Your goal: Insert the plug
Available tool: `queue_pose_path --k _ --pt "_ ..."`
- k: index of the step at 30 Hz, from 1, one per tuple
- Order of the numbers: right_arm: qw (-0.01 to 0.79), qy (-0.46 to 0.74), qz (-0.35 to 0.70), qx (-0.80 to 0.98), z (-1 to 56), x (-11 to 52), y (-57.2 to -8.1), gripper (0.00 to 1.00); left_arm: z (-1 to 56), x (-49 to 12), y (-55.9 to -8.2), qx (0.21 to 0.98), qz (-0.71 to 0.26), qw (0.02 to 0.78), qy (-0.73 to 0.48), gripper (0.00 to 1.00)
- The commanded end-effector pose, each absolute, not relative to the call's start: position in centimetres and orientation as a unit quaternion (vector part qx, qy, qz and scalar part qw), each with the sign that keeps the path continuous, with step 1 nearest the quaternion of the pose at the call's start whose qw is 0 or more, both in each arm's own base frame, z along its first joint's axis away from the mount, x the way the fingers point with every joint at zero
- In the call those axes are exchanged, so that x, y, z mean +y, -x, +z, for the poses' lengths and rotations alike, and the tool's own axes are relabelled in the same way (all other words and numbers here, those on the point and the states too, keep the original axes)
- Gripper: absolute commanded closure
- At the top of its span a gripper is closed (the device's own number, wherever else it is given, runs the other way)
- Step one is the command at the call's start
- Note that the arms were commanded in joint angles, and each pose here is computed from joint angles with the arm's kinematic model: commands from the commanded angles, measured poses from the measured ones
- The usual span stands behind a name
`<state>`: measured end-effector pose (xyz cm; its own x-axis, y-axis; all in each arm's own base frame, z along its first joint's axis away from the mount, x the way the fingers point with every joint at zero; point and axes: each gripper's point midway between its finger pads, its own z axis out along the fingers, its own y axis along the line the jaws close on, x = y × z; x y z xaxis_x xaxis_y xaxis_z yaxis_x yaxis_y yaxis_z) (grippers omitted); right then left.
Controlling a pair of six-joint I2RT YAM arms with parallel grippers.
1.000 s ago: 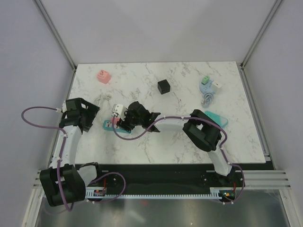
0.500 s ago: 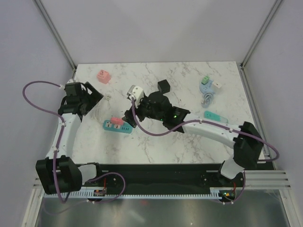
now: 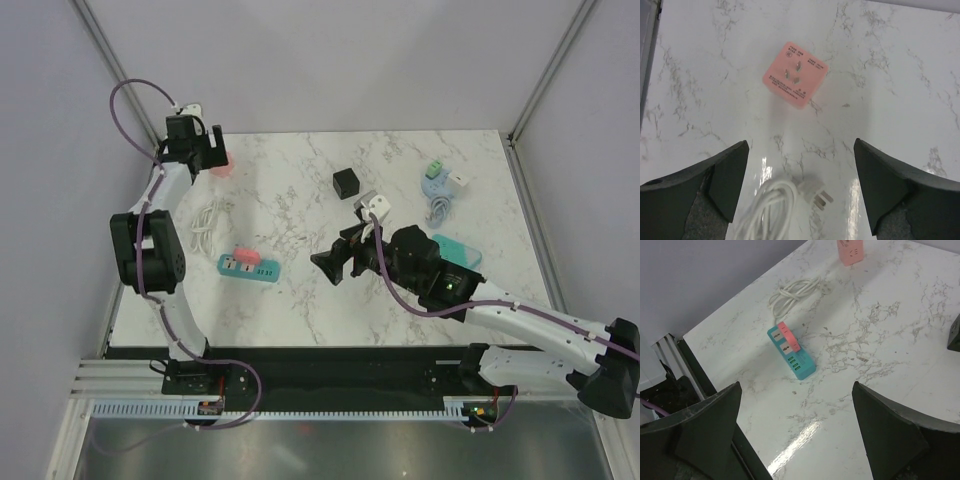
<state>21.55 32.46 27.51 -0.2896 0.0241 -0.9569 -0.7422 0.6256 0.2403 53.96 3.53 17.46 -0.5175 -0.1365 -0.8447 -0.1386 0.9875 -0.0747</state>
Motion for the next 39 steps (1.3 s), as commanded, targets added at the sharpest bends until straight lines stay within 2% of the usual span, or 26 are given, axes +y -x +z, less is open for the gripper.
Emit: queue_pose_path --k 1,3,10,17,23,29,32,33,34,38,39 --pt "0.561 0.219 0.362 0.712 29.0 31.6 -21.6 0.02 17.0 3.6 -57.6 0.868 0.029 0.495 -0.036 0.07" --pt "0.563 0.222 0.361 0.709 29.1 31.5 -21.6 0.02 17.2 3.5 -59.4 0.862 0.03 0.504 -0.05 0.09" --pt "0.577 0.224 0.344 0.706 29.1 31.9 -22.7 0.02 11.3 5.0 -63.0 0.874 0.068 0.473 -0.081 0.09" --pt "0.58 0.22 0.339 0.707 28.8 31.9 -23.0 0.02 10.1 5.1 -65.2 0.871 0.069 0.478 -0.094 0.09" --pt "0.591 0.212 0.32 0.709 28.7 31.1 -23.6 0.02 9.8 3.8 -65.5 0.869 0.04 0.481 -0.112 0.17" --pt "0.594 0.206 0.32 0.709 29.1 30.8 -23.7 0.02 9.0 3.2 -64.2 0.879 0.026 0.463 -0.115 0.2" --pt "0.594 0.202 0.321 0.709 29.2 30.7 -23.7 0.02 9.3 3.0 -63.8 0.881 0.017 0.46 -0.11 0.3" --pt "0.593 0.201 0.321 0.71 29.2 30.6 -23.6 0.02 9.4 2.9 -63.6 0.882 0.014 0.458 -0.11 0.47" --pt "0.592 0.199 0.322 0.711 29.4 30.5 -23.6 0.02 9.6 2.7 -63.2 0.884 0.012 0.455 -0.109 0.57" --pt "0.589 0.187 0.327 0.715 30.0 30.1 -23.3 0.02 11.4 1.4 -62.1 0.88 -0.003 0.461 -0.114 0.69" --pt "0.587 0.181 0.333 0.715 30.2 30.0 -23.2 0.02 11.9 0.3 -61.9 0.878 -0.01 0.463 -0.119 0.77"
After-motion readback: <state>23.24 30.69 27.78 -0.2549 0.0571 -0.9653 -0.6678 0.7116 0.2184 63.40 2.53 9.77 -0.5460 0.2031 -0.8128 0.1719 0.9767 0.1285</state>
